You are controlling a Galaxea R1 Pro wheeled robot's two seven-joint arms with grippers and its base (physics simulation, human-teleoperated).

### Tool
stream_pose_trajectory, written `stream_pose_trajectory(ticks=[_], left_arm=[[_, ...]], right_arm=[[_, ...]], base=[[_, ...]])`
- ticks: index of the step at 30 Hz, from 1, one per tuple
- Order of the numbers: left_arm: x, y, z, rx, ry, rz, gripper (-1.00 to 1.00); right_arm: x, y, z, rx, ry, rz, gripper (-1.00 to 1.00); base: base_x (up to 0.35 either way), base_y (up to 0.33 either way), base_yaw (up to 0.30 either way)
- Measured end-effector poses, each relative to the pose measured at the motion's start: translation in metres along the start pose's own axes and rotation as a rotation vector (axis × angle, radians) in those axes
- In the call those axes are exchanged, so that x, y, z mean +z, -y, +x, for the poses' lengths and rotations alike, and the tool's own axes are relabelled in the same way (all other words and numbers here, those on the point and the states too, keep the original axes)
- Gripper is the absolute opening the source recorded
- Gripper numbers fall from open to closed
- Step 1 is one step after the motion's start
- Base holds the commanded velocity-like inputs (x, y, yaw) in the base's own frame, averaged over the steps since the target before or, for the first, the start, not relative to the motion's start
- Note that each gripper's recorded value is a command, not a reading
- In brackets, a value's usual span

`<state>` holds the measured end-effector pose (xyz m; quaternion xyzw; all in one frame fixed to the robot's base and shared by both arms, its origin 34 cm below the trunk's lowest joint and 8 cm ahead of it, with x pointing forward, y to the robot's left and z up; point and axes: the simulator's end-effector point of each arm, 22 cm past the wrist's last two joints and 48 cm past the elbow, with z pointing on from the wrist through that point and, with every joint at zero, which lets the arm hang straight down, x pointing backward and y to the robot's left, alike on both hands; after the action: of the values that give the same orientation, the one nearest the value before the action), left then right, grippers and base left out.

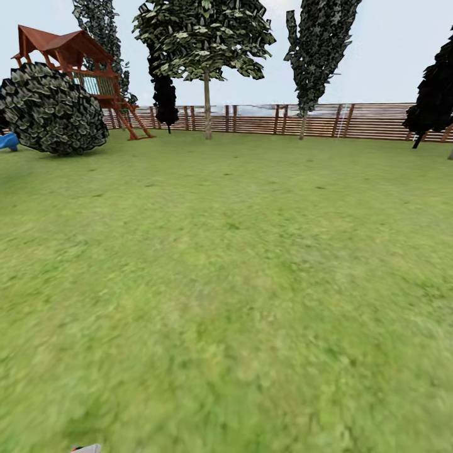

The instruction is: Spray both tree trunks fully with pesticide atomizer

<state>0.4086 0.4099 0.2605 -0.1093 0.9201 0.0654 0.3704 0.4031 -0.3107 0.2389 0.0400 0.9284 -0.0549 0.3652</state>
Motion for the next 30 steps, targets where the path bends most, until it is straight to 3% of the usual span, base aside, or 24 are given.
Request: stream_pose_trajectory(ticks=[30], left_arm=[[0.0000,-0.0016,-0.0003,0.004,0.000,-0.001,-1.00]], right_arm=[[0.0000,0.0001,0.0001,0.000,-0.001,0.000,1.00]], base=[[0.341,0.000,0.000]])
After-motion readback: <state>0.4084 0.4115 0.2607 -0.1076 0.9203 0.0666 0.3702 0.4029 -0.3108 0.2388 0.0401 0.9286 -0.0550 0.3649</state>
